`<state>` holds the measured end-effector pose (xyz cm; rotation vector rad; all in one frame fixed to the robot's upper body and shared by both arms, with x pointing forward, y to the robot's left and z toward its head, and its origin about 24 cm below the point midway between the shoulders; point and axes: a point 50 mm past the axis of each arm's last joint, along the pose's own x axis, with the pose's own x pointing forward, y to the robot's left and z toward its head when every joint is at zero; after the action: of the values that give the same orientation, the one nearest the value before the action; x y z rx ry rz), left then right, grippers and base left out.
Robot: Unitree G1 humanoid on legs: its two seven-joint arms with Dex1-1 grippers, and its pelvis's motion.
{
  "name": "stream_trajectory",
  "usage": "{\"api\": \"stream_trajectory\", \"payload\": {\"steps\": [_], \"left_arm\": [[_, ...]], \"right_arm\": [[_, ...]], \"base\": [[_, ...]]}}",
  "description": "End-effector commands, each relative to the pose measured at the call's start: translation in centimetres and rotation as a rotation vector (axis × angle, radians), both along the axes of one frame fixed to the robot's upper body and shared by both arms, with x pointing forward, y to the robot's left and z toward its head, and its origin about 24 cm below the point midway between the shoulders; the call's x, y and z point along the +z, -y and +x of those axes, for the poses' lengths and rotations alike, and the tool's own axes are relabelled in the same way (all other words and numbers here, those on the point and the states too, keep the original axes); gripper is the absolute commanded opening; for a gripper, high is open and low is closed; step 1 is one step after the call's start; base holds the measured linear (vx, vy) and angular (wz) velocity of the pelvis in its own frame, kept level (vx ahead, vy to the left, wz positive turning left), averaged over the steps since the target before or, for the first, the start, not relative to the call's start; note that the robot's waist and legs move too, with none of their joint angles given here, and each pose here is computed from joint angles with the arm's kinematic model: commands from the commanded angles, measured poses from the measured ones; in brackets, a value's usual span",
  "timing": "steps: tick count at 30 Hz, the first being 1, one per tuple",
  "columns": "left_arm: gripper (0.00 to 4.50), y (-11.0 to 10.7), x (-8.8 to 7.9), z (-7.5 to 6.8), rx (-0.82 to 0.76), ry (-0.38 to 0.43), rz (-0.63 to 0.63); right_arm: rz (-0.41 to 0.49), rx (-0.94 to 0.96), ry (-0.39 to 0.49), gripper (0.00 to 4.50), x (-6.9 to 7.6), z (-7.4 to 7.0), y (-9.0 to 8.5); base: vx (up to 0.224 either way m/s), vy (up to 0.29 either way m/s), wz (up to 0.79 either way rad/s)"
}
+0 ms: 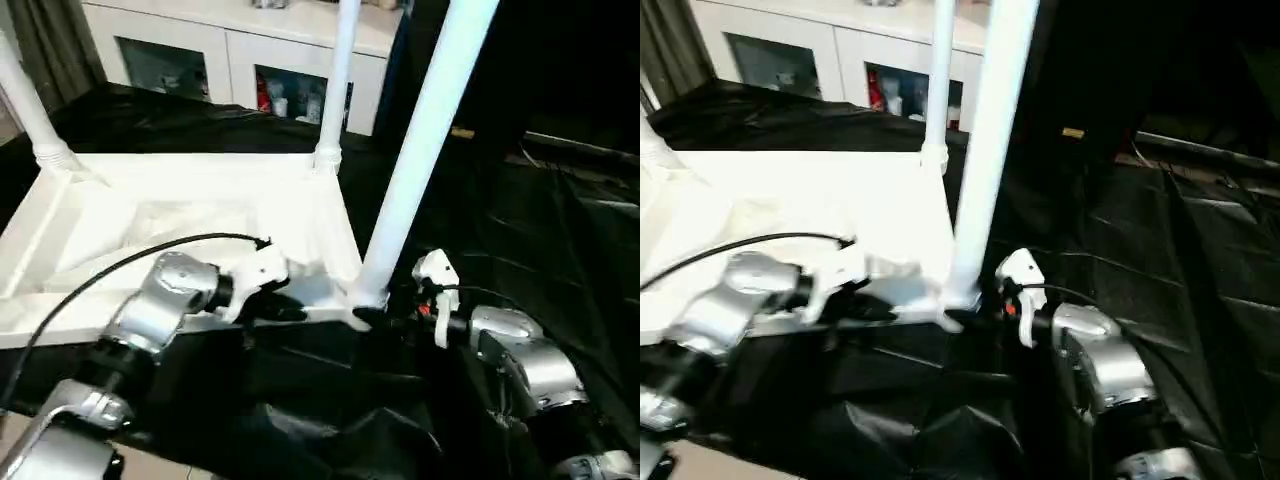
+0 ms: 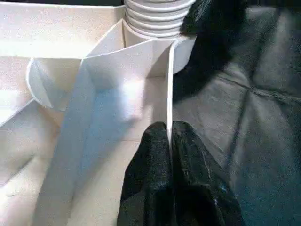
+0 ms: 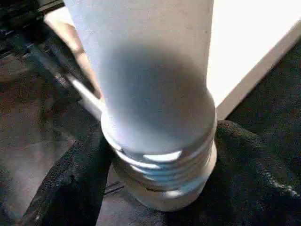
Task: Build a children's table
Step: Rotate leg to tighten
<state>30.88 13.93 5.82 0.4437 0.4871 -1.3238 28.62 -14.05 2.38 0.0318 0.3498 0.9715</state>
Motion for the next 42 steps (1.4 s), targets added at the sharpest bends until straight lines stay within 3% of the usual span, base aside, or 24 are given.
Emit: {"api": "stream_trajectory", "payload": {"steps": [1,6,8,13,25,26,28,36,42], "left_arm": [[0.00,2.1,-0.1,-0.5,-0.054,-0.011,-0.051],[0.00,1.9,-0.2,-0.7,-0.069,-0.015,-0.044],[0.00,1.7,-0.1,-0.6,-0.069,-0.014,-0.039],[0.00,1.3,-0.1,-0.7,-0.082,-0.021,-0.027],[0.00,1.3,0.0,-0.7,-0.093,-0.031,-0.026],[0.00,1.3,0.1,-0.7,-0.092,-0.030,-0.026],[0.00,1.3,0.1,-0.7,-0.091,-0.031,-0.026],[0.00,1.2,0.0,-0.6,-0.086,-0.030,-0.023],[0.00,1.6,-0.4,-0.2,-0.032,-0.009,-0.016]], "right_arm": [[-0.011,0.015,-0.036,3.03,-1.0,-0.6,-1.0],[-0.018,-0.016,0.001,3.03,-0.8,-0.3,-0.7],[-0.001,-0.032,0.012,3.57,-0.4,0.0,-0.4],[0.006,0.010,0.051,4.04,0.4,0.2,0.0],[0.055,0.077,0.061,4.04,1.3,0.4,0.1],[0.068,0.081,0.058,3.79,1.4,0.3,0.1],[0.078,0.081,0.060,3.79,1.5,0.3,0.2],[0.092,0.097,0.053,3.10,1.4,0.1,0.1],[0.038,-0.017,0.023,2.87,-0.1,0.4,0.1]], "base": [[0.000,0.000,0.00],[0.000,0.000,0.00],[0.000,0.000,0.00],[0.000,0.000,0.00],[0.000,0.000,0.00],[0.000,0.000,0.00],[0.000,0.000,0.00],[0.000,0.000,0.00],[0.000,0.000,0.00]]}}
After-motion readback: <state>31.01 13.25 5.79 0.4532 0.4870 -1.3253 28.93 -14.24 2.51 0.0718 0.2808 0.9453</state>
